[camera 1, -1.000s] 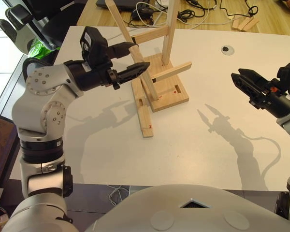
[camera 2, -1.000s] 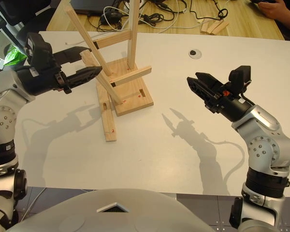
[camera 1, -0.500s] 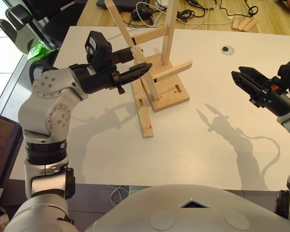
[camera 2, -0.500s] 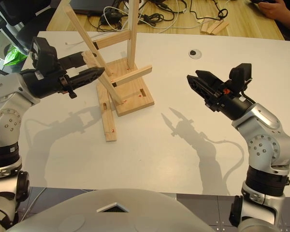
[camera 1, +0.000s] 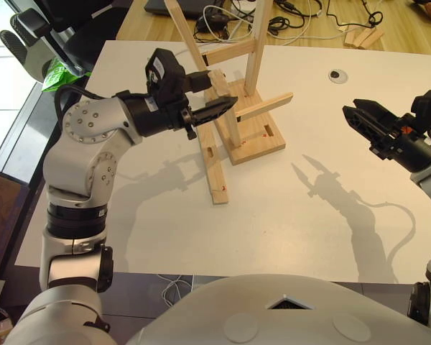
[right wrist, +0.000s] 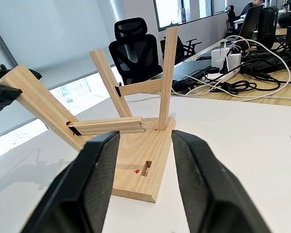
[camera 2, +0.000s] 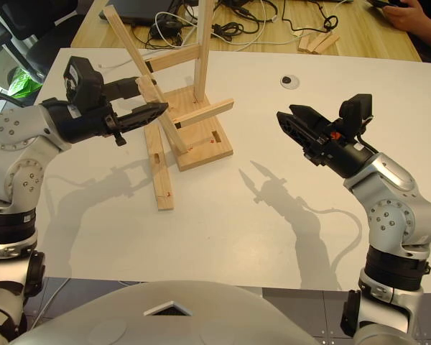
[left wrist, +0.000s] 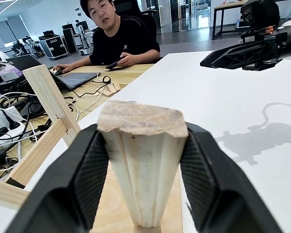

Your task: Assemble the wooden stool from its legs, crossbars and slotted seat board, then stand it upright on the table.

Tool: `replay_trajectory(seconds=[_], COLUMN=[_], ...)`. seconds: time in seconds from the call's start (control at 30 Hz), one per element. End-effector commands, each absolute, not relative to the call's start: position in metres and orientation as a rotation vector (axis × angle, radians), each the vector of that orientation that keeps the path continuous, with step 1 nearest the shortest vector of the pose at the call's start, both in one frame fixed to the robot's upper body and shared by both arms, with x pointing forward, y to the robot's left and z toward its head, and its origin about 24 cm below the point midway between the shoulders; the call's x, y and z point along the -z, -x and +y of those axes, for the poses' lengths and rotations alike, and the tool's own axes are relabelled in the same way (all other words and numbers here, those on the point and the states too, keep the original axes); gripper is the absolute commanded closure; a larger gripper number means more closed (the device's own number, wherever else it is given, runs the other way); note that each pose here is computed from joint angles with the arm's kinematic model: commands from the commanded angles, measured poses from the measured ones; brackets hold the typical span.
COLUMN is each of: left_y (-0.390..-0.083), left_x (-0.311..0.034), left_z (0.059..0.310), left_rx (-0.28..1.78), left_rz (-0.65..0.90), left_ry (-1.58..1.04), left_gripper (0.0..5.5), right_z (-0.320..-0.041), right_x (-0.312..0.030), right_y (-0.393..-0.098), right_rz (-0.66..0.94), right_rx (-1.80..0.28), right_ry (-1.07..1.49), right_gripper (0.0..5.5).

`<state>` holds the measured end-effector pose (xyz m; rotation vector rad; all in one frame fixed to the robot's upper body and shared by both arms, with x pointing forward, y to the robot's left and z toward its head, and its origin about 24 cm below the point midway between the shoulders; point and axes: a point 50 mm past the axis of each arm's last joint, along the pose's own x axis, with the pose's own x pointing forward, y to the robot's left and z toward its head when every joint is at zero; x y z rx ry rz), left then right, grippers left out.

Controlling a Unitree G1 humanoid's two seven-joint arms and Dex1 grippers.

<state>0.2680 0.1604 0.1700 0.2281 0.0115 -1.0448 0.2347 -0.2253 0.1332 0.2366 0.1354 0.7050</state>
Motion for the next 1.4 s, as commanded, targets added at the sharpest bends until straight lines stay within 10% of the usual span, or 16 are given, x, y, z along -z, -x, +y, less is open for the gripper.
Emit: replay_trajectory(seconds=[0.03,0.63,1.17,1.4], left_y=[-0.269,-0.265,-0.327,-0.311], left_x=[-0.160,-0.214,-0.298,-0.402], left_z=[0.164,0.201,0.124,0.118], left_rx=[1.031,0.928,0.930,0.941], left_rz=[0.080,-0.011,-0.438,-0.717], left_ry=[-0.230,-0.133,-0.038,-0.108], left_gripper=[2.79,2.58,2.58,2.58], right_z=[-0.227,-0.229,-0.220,-0.220], right_x=[-0.136,-0.136,-0.137,-0.135], right_y=[-0.237,-0.233,-0.248,-0.250], right_rz=[0.131,0.126,0.113,0.096], right_rx=[-0.703,-0.692,-0.732,-0.702], right_ry=[-0.221,-0.225,-0.228,-0.228], right_gripper=[3.53,3.53,3.53,3.53])
